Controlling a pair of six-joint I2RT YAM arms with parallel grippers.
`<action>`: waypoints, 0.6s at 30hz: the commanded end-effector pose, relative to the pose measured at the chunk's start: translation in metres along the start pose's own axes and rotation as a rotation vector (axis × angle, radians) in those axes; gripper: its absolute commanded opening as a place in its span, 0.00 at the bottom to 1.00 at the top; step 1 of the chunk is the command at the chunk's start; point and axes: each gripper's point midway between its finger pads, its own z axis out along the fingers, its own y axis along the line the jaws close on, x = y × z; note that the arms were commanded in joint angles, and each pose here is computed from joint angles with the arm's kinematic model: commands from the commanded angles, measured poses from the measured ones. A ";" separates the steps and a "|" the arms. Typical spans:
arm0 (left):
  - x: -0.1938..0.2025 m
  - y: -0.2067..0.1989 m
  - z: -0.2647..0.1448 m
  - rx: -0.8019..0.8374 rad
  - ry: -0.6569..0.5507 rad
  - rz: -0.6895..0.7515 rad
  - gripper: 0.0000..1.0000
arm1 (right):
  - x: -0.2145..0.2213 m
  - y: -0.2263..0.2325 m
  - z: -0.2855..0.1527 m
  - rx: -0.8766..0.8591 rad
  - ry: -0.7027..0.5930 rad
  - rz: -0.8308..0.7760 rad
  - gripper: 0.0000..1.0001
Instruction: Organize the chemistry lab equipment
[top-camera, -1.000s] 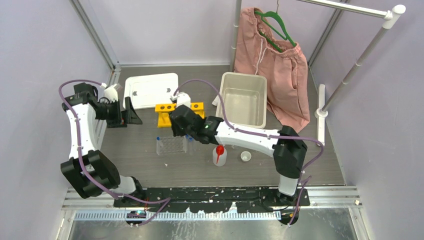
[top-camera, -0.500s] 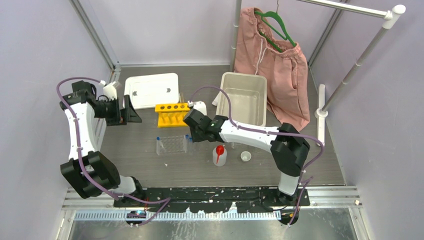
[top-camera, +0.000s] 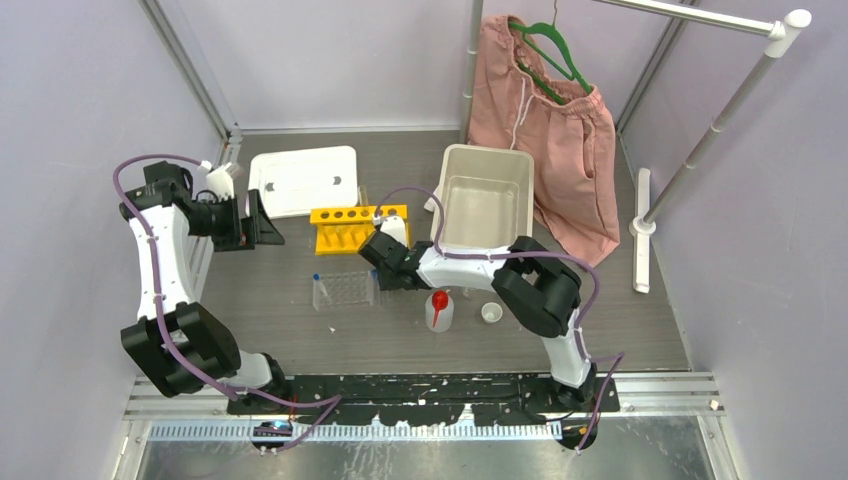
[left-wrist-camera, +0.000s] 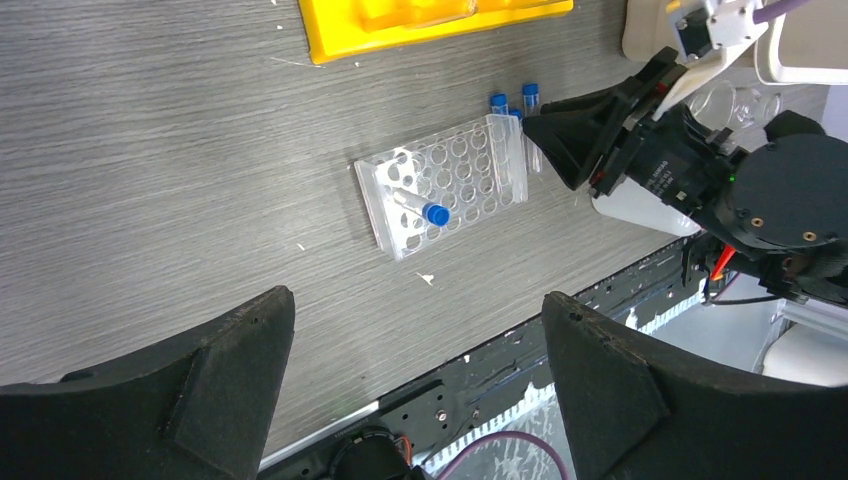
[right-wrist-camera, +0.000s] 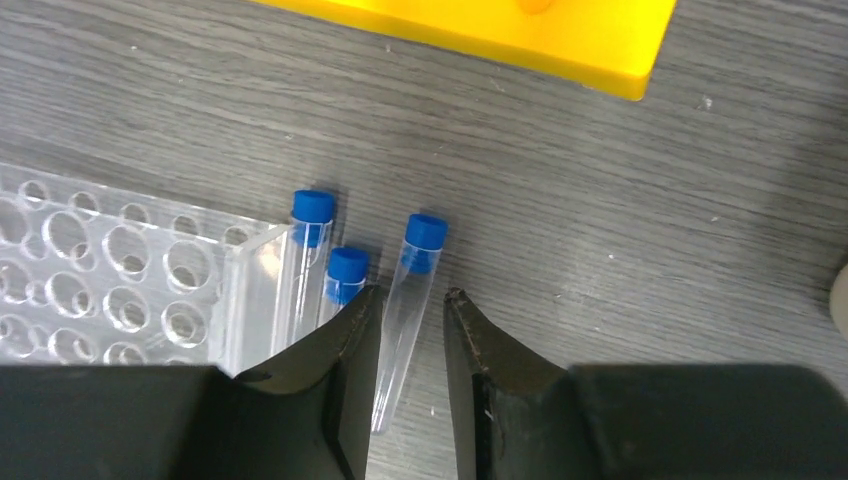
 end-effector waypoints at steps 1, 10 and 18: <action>-0.008 -0.011 -0.012 0.008 -0.050 0.036 0.94 | -0.026 0.010 0.002 0.003 -0.090 0.040 0.34; -0.007 -0.012 -0.011 0.013 -0.049 0.030 0.94 | -0.020 -0.003 0.009 0.054 -0.067 0.044 0.22; -0.004 -0.025 -0.017 0.057 -0.054 0.065 0.94 | -0.063 0.006 -0.054 -0.035 -0.164 0.078 0.02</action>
